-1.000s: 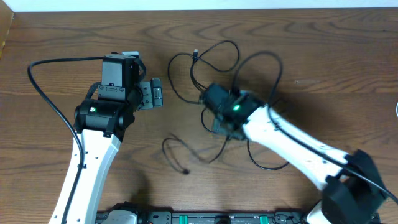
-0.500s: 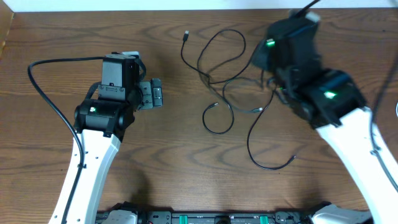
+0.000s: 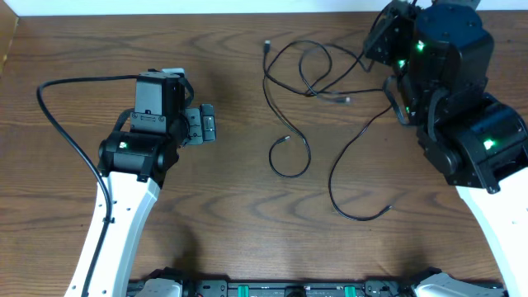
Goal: Untangle cables
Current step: 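Lift the grasped black cable up and right with the right gripper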
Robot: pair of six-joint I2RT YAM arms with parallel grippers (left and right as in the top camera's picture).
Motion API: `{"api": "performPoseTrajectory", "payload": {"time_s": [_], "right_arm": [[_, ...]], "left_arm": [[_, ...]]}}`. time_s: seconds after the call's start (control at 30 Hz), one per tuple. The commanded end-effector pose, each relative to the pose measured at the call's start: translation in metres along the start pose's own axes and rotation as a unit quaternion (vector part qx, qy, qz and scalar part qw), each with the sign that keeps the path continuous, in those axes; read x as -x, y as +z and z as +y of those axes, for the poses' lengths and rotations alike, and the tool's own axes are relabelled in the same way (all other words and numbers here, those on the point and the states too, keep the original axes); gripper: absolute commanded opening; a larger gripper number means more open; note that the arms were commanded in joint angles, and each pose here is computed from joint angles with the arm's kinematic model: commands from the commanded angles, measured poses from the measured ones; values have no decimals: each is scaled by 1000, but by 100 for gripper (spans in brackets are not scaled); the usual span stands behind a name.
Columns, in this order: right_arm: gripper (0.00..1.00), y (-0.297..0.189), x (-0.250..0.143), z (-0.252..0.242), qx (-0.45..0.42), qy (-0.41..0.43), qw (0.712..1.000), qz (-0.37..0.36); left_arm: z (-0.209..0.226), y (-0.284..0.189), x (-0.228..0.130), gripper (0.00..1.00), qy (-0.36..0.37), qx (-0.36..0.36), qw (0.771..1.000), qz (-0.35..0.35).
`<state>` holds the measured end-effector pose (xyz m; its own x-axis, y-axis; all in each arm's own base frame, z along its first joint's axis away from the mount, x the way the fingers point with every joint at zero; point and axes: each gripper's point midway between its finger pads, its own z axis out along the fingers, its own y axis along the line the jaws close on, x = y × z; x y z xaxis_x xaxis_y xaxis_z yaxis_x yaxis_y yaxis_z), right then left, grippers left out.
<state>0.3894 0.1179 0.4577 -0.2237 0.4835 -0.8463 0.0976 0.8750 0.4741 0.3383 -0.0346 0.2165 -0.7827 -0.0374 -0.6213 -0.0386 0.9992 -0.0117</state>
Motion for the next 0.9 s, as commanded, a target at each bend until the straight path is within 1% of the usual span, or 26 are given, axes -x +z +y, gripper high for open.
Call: {"api": "performPoseTrajectory", "payload": {"time_s": [0.0,0.1,0.2,0.33,0.5,0.73,0.87], "right_arm": [[2,-6,25,-3,-11,-1,999,-45],[2,-7,31,6,6,-20,998,-55],[2,-6,28,4,3,-38,998,-51],[1,-3,22,-8,-27,-52,997,-40],[2,-4,15,-37,-97,-75,992,-32],[2,-6,6,-49,-122,-100,987,-12],[1,-6,3,-49,-117,-159,980,4]], "left_arm": [[1,-1,3,98,7,2,1000,-2],[1,-1,3,97,7,2,1000,-2],[1,-1,3,97,7,2,1000,-2],[1,-1,3,97,7,2,1000,-2],[1,-1,3,97,7,2,1000,-2],[1,-1,3,97,7,2,1000,-2],[1,-1,3,97,7,2,1000,-2]]}}
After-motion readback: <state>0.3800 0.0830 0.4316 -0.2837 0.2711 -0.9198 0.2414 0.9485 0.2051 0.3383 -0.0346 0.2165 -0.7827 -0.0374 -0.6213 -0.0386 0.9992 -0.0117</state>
